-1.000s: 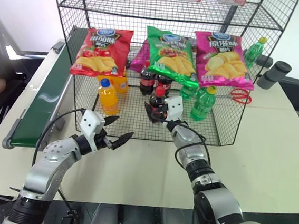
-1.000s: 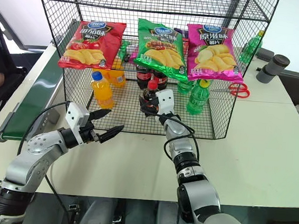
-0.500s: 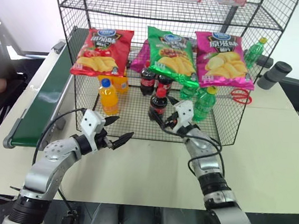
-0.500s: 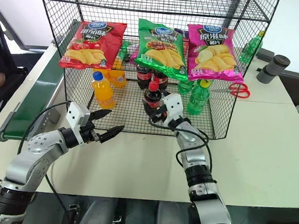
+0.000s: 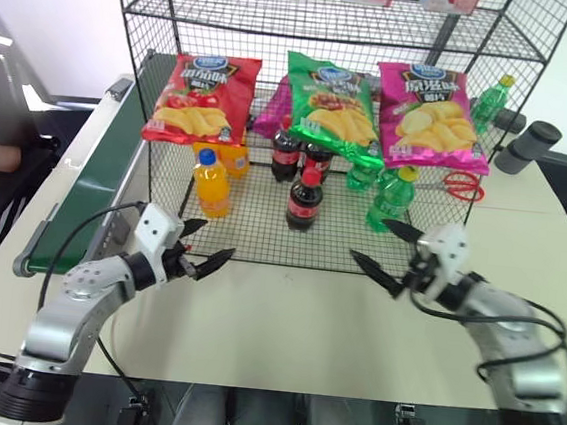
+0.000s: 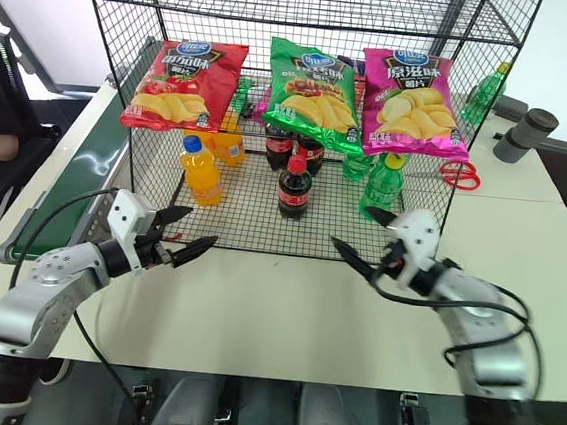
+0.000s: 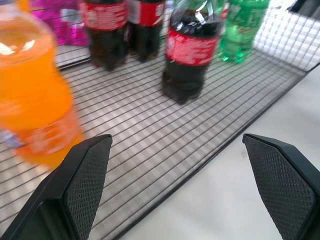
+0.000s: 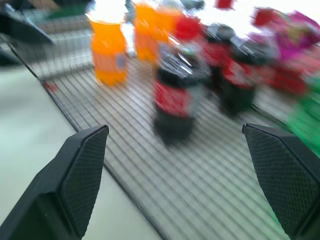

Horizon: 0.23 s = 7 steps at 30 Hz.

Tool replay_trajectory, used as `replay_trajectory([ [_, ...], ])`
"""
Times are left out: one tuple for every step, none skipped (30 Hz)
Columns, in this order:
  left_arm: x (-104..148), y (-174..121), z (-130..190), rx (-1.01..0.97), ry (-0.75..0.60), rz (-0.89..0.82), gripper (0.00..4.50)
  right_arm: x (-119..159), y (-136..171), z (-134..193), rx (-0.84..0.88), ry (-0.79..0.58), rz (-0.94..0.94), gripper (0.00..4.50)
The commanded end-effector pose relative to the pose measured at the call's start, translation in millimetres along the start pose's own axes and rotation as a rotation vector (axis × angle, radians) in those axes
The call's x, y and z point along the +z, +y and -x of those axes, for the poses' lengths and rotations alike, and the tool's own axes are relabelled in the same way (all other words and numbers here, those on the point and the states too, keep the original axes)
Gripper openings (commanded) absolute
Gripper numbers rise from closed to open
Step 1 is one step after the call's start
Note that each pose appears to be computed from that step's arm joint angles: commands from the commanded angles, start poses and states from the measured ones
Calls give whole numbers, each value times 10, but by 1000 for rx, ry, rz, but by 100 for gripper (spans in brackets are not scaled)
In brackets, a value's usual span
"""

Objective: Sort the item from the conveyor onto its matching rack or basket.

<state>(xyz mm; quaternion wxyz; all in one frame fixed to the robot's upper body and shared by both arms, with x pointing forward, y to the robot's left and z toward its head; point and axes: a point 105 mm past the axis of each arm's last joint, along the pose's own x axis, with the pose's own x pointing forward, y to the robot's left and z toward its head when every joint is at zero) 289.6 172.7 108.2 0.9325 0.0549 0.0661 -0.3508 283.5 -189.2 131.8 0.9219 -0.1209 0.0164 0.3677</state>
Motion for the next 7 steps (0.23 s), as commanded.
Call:
replay_trajectory([
  [70,112,157,15,-9,-22,450,95,-94,226,-32,1,11,446],
  [67,130,193,14,-1,-31,450,88,-107,268,-38,7,8,446],
  [65,141,217,13,4,-37,450,85,-113,296,-40,10,6,446],
  [67,146,237,9,8,-44,450,84,-108,309,-37,13,-4,446],
  [79,136,258,-8,3,-45,450,83,-106,315,-35,16,-9,446],
  [89,127,270,-20,-2,-45,450,82,-105,316,-34,17,-12,446],
  [95,120,278,-28,-5,-45,450,82,-105,317,-33,19,-14,446],
])
